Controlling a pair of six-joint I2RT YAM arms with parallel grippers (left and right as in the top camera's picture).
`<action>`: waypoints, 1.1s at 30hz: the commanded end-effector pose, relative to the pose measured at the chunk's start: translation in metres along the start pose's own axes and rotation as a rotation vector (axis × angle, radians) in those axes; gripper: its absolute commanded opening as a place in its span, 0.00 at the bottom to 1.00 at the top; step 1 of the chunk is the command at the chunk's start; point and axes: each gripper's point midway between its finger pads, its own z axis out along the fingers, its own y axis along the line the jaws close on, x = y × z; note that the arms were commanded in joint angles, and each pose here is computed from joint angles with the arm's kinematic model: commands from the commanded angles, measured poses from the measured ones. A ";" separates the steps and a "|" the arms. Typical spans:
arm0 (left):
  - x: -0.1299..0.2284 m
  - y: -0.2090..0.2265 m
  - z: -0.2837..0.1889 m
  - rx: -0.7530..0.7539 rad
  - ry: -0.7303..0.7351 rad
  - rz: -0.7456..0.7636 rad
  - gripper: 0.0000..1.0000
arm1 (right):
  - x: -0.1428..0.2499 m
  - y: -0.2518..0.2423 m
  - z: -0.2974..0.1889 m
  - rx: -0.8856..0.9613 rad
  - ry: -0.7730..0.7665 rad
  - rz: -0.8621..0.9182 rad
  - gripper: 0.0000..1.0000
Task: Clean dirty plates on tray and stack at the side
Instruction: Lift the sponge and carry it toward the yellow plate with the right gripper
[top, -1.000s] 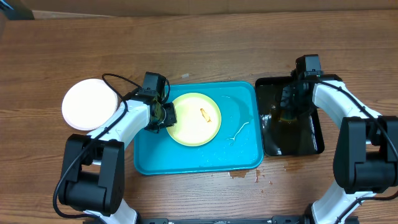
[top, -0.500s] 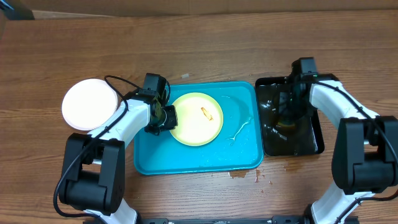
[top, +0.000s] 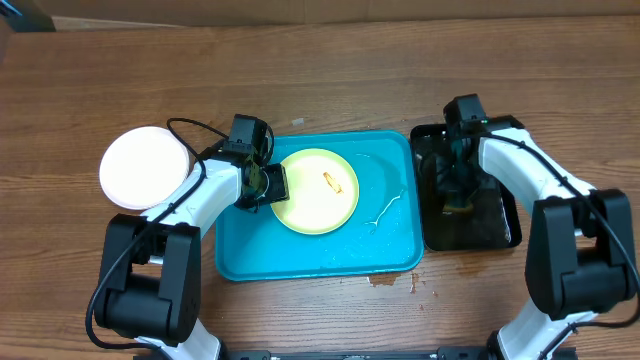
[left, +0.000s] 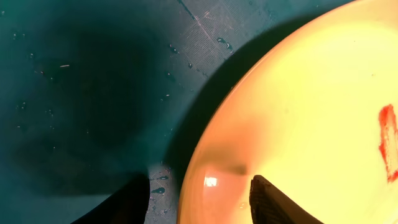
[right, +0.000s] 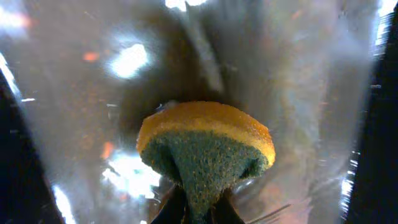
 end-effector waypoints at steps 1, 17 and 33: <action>0.005 0.002 0.007 -0.014 0.019 0.011 0.54 | -0.027 -0.002 -0.043 -0.008 -0.149 0.028 0.04; 0.006 0.002 0.007 -0.015 0.021 0.011 0.38 | -0.030 -0.035 -0.072 0.205 -0.250 0.167 0.04; 0.006 0.002 0.007 -0.016 0.025 0.010 0.07 | -0.043 -0.019 -0.084 0.148 -0.288 0.114 0.04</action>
